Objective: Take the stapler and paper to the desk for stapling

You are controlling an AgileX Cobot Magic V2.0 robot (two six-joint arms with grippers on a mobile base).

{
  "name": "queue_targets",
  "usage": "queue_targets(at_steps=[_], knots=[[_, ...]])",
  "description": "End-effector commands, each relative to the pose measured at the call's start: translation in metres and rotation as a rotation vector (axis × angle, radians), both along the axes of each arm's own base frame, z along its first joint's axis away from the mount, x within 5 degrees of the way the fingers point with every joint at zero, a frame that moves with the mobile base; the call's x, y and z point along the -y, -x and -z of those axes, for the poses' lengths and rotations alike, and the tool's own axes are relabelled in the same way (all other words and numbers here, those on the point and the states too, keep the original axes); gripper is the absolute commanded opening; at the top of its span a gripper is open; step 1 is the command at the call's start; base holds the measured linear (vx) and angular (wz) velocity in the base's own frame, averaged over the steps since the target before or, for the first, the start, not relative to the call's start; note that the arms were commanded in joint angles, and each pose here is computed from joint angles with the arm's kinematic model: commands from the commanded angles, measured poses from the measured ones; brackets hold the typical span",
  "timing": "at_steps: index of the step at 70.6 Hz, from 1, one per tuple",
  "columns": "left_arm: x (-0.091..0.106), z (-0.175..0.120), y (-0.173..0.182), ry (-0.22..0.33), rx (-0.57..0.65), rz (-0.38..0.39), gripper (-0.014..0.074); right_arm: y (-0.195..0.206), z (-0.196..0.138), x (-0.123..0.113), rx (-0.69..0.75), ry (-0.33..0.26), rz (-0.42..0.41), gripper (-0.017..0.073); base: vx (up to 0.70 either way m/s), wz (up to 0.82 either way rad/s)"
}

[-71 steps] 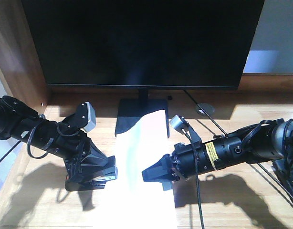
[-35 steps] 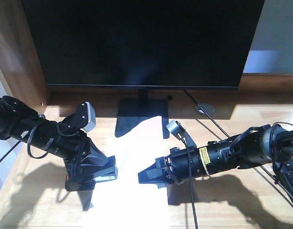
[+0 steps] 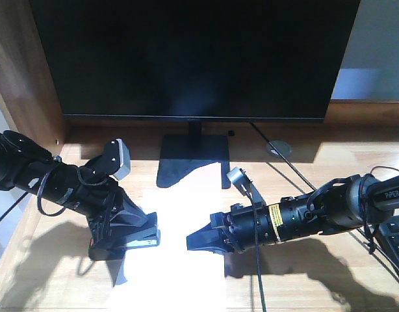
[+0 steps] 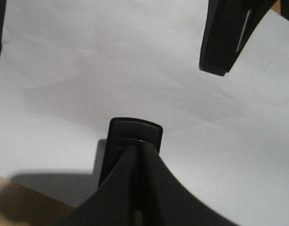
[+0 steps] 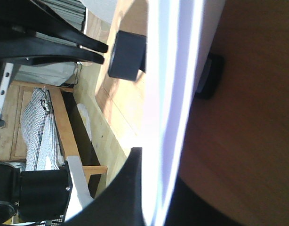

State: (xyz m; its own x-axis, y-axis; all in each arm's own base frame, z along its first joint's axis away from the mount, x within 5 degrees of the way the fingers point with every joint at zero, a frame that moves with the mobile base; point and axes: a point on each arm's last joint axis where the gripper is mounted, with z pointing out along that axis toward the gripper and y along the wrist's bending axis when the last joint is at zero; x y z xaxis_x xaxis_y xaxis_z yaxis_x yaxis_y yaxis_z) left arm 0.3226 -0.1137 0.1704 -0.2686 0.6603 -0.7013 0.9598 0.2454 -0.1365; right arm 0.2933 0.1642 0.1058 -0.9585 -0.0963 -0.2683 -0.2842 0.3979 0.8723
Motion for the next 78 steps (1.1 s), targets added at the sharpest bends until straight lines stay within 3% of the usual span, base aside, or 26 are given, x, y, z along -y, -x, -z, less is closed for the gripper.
queue_targets(at_steps=[1,58,78], knots=[[0.0044,-0.0221,-0.0010,0.061,0.037,-0.005,-0.0006,-0.0056,-0.0226,-0.0027,0.063,-0.074,0.005,-0.0003,0.00,0.00],[0.0044,-0.0221,-0.0010,0.061,0.037,-0.005,-0.0006,-0.0047,-0.0240,-0.0032,0.056,-0.091,-0.002,-0.0003,0.00,0.00],[0.0062,-0.0239,0.0012,0.090,0.011,0.004,-0.0006,-0.0044,-0.0245,-0.0034,0.055,-0.097,-0.006,-0.0003,0.00,0.00]])
